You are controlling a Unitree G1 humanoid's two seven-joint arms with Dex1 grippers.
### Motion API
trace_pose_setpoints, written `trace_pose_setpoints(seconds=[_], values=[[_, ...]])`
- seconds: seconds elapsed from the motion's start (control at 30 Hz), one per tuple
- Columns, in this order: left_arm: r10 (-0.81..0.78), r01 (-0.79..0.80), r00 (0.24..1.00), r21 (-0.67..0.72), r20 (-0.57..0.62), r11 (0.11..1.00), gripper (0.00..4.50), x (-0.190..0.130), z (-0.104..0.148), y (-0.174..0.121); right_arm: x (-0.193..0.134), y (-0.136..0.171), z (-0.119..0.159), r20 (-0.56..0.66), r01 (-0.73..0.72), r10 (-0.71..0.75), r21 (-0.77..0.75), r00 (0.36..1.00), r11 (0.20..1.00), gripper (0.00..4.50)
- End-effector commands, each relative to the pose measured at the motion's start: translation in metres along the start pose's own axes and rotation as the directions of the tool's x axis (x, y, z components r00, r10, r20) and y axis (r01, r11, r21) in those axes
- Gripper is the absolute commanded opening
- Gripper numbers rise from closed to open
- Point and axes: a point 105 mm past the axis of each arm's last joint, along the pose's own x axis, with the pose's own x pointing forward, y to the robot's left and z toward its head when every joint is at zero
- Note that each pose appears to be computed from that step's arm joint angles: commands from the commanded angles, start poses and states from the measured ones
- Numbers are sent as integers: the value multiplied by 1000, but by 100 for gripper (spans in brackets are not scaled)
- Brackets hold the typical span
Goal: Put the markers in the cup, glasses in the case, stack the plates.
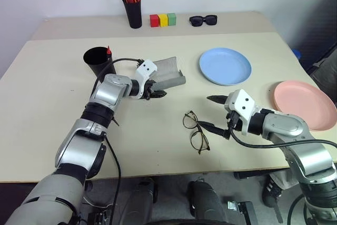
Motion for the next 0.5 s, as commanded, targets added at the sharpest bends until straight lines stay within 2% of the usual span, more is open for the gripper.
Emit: trace_pose_setpoints(seconds=[0.03,0.1,0.13,0.27,0.37,0.5], values=[[-10,7,998,50,66,999,130,-4,18,0,-2,-2,12,31,17,-16,-41,999,999,450],[-14,10,997,49,73,999,24,-6,16,-1,-2,-1,11,30,14,-13,-39,999,999,450],[-15,11,997,49,76,999,9,-7,15,-2,-1,-1,11,29,12,-11,-39,1000,999,450],[-75,63,994,133,84,989,9,-15,9,-14,-1,-1,9,22,11,-10,-24,1000,1000,450],[-182,162,980,220,76,962,9,-29,3,-32,-2,-3,8,25,19,-20,51,999,998,450],[-283,275,959,326,-24,905,9,-53,-16,-46,-5,-3,14,63,-4,-8,188,998,982,450]])
